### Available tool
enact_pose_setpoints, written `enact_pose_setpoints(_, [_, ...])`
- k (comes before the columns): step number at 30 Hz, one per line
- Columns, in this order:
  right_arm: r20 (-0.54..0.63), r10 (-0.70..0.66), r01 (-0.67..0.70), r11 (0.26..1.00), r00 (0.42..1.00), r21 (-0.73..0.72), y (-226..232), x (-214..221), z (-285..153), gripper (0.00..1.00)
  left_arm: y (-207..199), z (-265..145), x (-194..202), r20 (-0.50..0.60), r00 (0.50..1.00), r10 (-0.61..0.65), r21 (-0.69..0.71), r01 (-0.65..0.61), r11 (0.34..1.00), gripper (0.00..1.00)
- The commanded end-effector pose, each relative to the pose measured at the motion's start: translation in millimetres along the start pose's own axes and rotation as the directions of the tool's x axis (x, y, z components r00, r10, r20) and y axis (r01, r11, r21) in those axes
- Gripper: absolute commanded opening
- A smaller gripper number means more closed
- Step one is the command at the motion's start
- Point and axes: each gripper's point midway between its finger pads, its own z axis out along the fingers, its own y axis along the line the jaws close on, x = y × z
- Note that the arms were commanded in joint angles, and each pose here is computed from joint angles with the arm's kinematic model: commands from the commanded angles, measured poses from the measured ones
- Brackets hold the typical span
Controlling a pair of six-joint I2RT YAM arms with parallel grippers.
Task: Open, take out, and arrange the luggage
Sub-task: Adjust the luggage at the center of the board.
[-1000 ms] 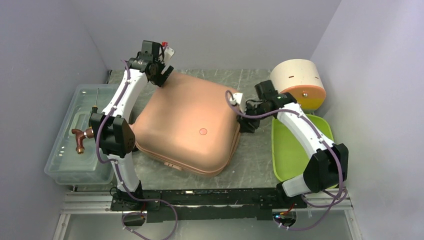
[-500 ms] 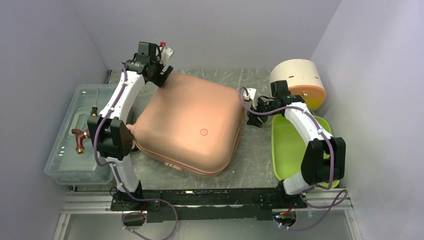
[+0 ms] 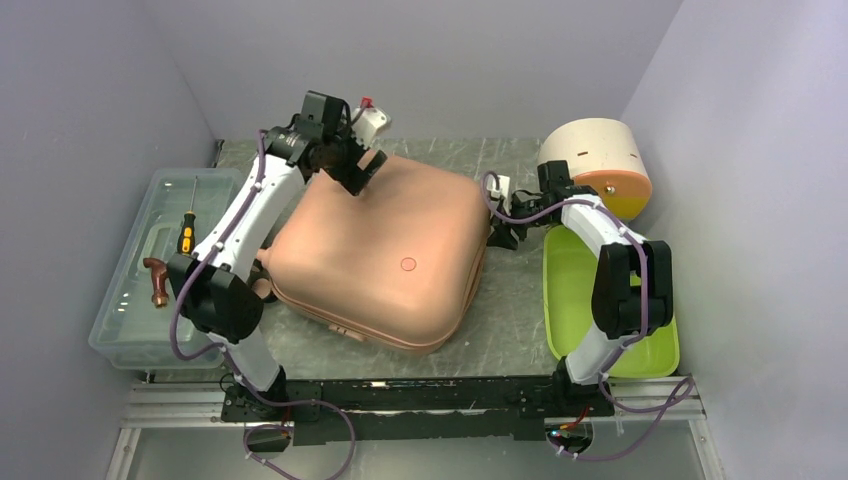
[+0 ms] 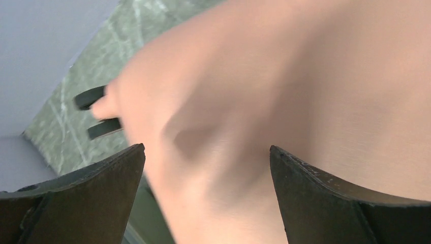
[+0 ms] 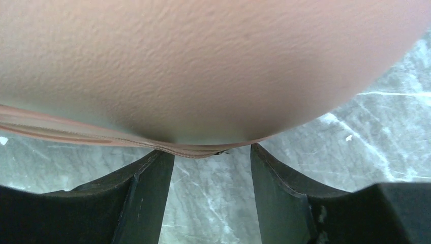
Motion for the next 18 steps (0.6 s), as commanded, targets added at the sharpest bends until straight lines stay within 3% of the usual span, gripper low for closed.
enact_pose_setpoints(1, [0.119,-0.044,0.035,0.996,0.992,0.079,-22,-45,-8,0.59,-30,-40,-3,0.045,0.999,0.021,0.096,-0.025,0.995,0.99])
enact_pose_setpoints(9, [0.047,-0.011,0.007,0.997,0.999,0.078,8,-66,26,0.57,-60,-70,35,0.029,0.993,0.112,0.191,-0.116,0.975,0.99])
enact_pose_setpoints(18, [0.055,0.036,-0.037,0.999,0.998,0.023,21,-82,35,0.56,-108,-115,40,0.118,0.979,0.166,0.373,-0.198,0.906,0.99])
